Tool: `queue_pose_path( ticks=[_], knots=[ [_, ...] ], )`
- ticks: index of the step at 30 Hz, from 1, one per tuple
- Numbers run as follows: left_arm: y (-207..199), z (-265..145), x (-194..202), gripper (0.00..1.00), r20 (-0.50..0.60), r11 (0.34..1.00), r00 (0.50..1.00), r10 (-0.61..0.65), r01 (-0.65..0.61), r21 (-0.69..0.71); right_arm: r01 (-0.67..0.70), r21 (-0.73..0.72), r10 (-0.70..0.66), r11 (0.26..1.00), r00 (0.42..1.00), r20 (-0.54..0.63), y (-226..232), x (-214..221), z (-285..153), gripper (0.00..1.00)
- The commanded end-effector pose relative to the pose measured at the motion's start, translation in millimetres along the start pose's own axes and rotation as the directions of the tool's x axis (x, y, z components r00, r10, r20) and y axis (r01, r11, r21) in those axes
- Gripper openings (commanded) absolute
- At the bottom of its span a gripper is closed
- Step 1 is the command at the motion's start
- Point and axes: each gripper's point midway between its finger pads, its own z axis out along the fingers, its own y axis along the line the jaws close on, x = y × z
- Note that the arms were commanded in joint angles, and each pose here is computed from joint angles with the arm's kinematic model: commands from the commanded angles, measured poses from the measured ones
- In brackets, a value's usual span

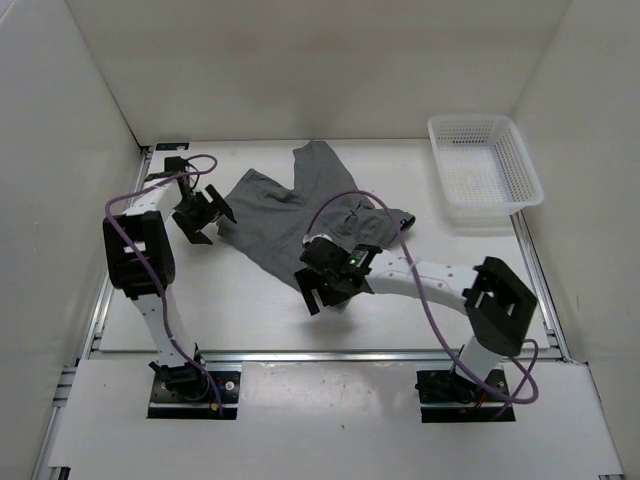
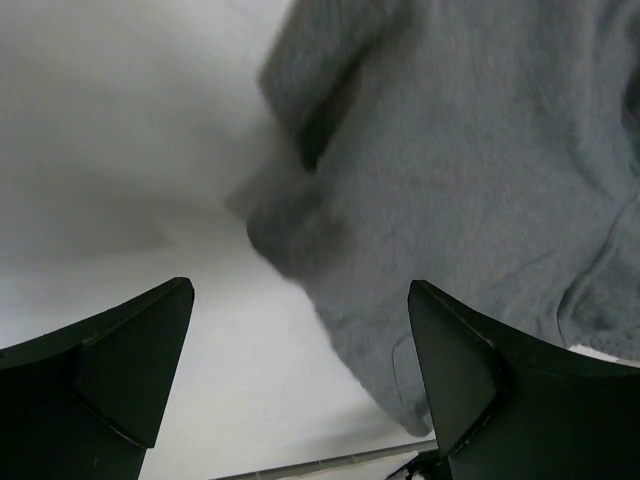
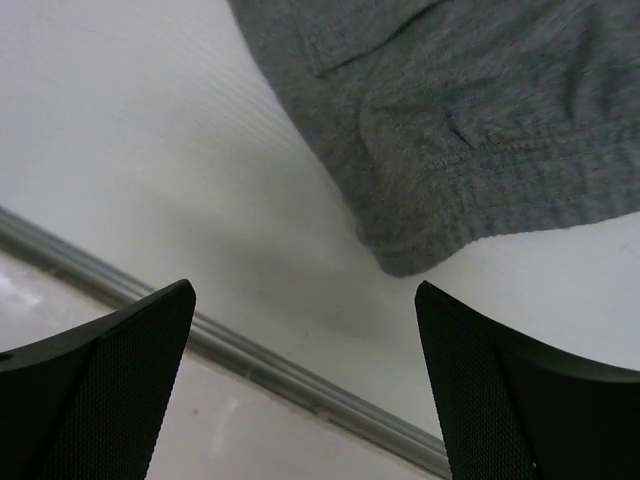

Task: Fold and stack the shorts
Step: Flatten the shorts out

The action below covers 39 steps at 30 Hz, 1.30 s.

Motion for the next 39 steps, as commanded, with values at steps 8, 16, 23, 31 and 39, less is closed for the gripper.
queue_pose_path(
  ticks=[8, 16, 23, 31, 39],
  knots=[
    [-23, 34, -38, 0.72, 0.039, 0.998, 0.997, 0.061, -0.061, 0.002, 0.022, 0.258, -0.005, 0.966, 0.998, -0.067, -30, 4, 61, 0.75],
    [-58, -1, -64, 0.11, 0.118, 0.993, 0.989, 0.091, -0.099, 0.061, -0.041, 0.432, 0.006, 0.901, 0.997, 0.081, -109, -68, 18, 0.00],
    [-124, -151, -81, 0.11, 0.361, 0.956, 0.922, 0.143, -0.223, 0.191, -0.222, 0.486, 0.023, 0.845, 0.924, 0.382, -209, -168, -108, 0.00],
    [-46, -124, 48, 0.63, 0.248, 0.979, 0.958, 0.143, -0.173, 0.105, -0.205, 0.517, -0.021, 0.831, 0.918, 0.397, -197, -74, -117, 0.27],
    [1, -102, 89, 0.92, 0.188, 0.985, 0.968, 0.164, -0.172, 0.028, -0.380, 0.466, 0.225, 0.799, 0.907, 0.355, -192, 13, -103, 0.96]
  ],
)
